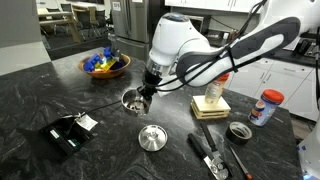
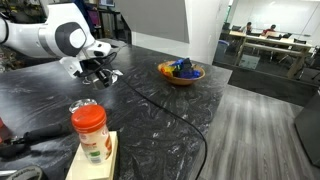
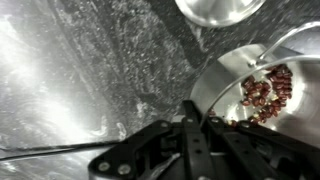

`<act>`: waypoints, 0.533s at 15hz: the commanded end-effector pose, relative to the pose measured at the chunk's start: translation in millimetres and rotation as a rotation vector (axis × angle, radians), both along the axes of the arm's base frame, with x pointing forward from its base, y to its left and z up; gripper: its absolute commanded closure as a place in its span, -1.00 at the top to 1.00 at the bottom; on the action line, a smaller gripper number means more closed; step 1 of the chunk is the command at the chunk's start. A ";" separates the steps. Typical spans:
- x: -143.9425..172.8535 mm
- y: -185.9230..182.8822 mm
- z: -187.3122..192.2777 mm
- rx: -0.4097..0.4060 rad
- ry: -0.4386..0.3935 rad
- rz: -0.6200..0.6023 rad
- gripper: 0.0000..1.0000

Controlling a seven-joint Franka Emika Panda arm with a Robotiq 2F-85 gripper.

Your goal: Place the pot between the lid and the coasters

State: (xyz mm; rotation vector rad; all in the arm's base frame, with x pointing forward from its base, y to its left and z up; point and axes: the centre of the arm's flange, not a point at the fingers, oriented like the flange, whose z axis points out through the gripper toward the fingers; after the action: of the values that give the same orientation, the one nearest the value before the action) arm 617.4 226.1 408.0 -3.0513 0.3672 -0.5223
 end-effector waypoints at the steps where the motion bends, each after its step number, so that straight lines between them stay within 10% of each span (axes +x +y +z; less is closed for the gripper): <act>1: -6.5 -34.4 2.8 -0.021 -0.053 -0.202 -0.98; 8: -49.4 -81.6 -12.9 -0.147 -0.090 -0.625 -0.98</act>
State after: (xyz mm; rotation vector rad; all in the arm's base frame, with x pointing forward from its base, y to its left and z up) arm 598.3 150.9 396.4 -3.0198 1.1212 -0.6954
